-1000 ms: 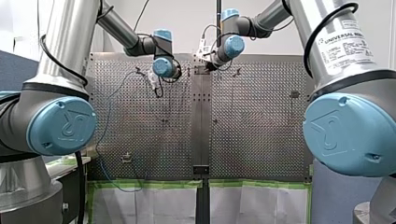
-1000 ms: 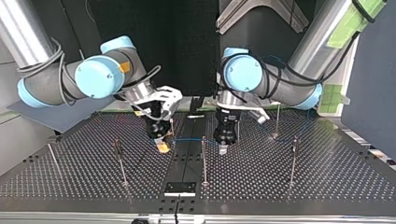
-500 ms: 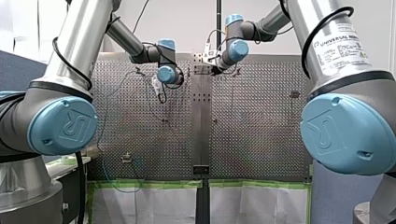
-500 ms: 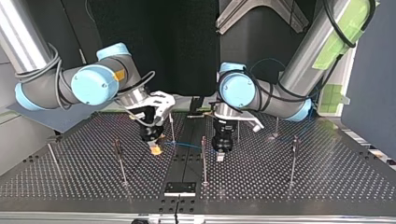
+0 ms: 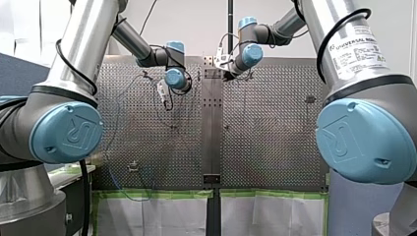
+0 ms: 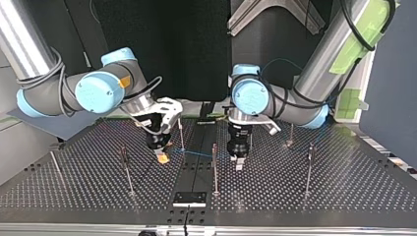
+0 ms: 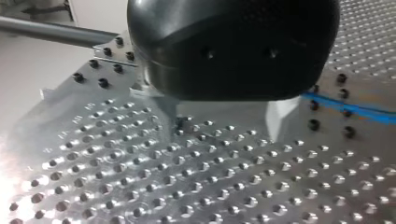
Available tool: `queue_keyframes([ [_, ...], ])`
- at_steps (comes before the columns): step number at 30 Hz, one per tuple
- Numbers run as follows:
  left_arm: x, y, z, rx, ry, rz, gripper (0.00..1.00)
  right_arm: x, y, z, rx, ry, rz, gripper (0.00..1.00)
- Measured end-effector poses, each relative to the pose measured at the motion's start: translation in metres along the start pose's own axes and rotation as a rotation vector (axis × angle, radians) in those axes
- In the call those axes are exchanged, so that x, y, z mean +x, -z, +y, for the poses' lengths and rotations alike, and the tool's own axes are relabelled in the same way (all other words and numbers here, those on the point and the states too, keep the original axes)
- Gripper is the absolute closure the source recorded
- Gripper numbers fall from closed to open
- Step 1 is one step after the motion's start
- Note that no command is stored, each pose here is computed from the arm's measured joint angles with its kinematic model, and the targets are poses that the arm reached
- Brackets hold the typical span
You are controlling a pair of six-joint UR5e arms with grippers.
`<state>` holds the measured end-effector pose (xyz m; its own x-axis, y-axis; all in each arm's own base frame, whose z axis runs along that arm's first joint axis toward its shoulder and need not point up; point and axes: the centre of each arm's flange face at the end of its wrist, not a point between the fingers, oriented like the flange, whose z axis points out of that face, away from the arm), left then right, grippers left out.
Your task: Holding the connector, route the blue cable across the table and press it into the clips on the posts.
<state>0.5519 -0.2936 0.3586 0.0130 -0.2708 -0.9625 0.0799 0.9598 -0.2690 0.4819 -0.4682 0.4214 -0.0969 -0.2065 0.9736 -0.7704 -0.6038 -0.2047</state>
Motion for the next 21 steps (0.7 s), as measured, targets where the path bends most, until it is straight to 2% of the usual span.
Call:
queue_keyframes([
  [9,0.0,0.023,-0.003,-0.008,-0.04,0.067,0.0,0.001,0.0,0.001,-0.001,0.002,0.0,1.0],
  [15,-0.006,0.043,-0.009,0.031,-0.034,0.067,0.0,0.002,0.001,0.003,-0.004,0.003,0.002,1.0],
  [21,-0.006,0.075,-0.014,0.053,-0.066,0.114,0.0,0.006,0.002,0.004,-0.006,0.003,0.007,1.0],
])
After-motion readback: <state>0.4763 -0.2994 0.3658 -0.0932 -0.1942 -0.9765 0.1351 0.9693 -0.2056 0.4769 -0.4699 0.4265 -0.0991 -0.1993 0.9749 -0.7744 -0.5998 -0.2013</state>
